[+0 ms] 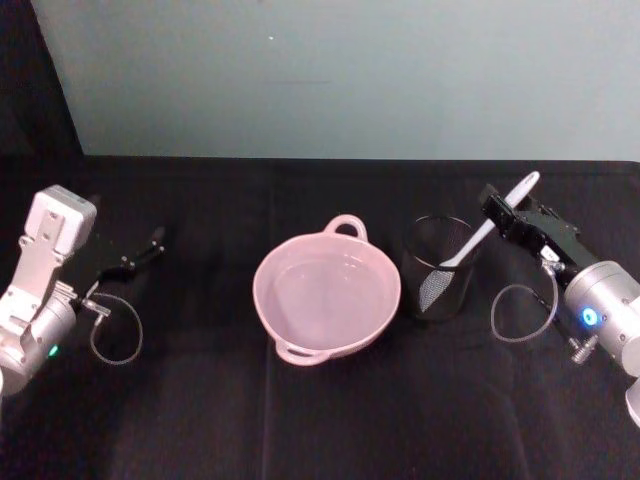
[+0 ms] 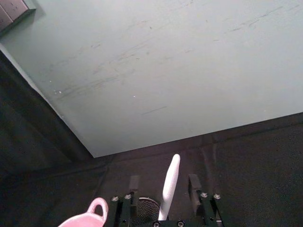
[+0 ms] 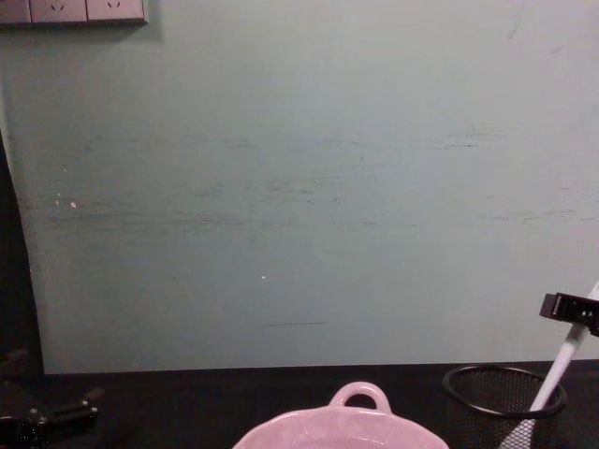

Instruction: Use the one hand to pick up the spoon and stir the clear water in the bowl.

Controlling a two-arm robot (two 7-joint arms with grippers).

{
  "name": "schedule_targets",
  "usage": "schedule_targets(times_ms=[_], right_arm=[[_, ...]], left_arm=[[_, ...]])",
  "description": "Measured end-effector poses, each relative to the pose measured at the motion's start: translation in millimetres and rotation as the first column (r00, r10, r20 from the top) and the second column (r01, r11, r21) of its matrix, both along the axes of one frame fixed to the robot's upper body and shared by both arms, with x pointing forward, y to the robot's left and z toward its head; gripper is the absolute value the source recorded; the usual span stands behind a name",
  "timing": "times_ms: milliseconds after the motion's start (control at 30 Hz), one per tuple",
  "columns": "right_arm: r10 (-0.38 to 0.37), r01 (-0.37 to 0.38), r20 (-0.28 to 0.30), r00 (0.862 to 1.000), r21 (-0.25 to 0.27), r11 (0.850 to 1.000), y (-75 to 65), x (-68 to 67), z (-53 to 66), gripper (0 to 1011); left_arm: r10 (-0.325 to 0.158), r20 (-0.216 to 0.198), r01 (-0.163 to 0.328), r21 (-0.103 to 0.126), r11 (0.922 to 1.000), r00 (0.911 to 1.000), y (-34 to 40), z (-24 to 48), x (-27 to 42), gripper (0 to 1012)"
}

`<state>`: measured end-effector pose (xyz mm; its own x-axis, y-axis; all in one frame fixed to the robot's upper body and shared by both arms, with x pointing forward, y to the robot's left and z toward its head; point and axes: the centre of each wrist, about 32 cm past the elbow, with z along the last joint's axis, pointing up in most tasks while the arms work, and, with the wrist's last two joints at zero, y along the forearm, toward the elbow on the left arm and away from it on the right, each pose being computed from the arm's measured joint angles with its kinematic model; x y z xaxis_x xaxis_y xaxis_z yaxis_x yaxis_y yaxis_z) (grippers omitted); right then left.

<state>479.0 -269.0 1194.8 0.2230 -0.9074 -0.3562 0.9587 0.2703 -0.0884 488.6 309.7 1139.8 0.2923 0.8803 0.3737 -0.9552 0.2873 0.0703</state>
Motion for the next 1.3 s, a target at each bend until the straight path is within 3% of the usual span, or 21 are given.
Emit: schedule_targets(times_ms=[567, 1000, 1300], right_arm=[[0.001, -0.001, 0.001, 1.000, 0.001, 1.000, -0.3, -0.4, 0.0, 153], [0.002, -0.002, 0.004, 1.000, 0.000, 1.000, -0.4, -0.5, -0.1, 125], [0.123, -0.109, 0.154, 0.980, -0.096, 0.989, -4.7, -5.5, 19.9, 125]], left_arm=[[0.000, 0.000, 0.000, 0.000, 1.0000, 1.0000, 0.0, 0.0, 0.0, 1011], [0.000, 0.000, 0.000, 0.000, 1.0000, 1.0000, 0.0, 0.0, 0.0, 1011], [0.000, 0.000, 0.000, 0.000, 1.0000, 1.0000, 0.0, 0.0, 0.0, 1011]])
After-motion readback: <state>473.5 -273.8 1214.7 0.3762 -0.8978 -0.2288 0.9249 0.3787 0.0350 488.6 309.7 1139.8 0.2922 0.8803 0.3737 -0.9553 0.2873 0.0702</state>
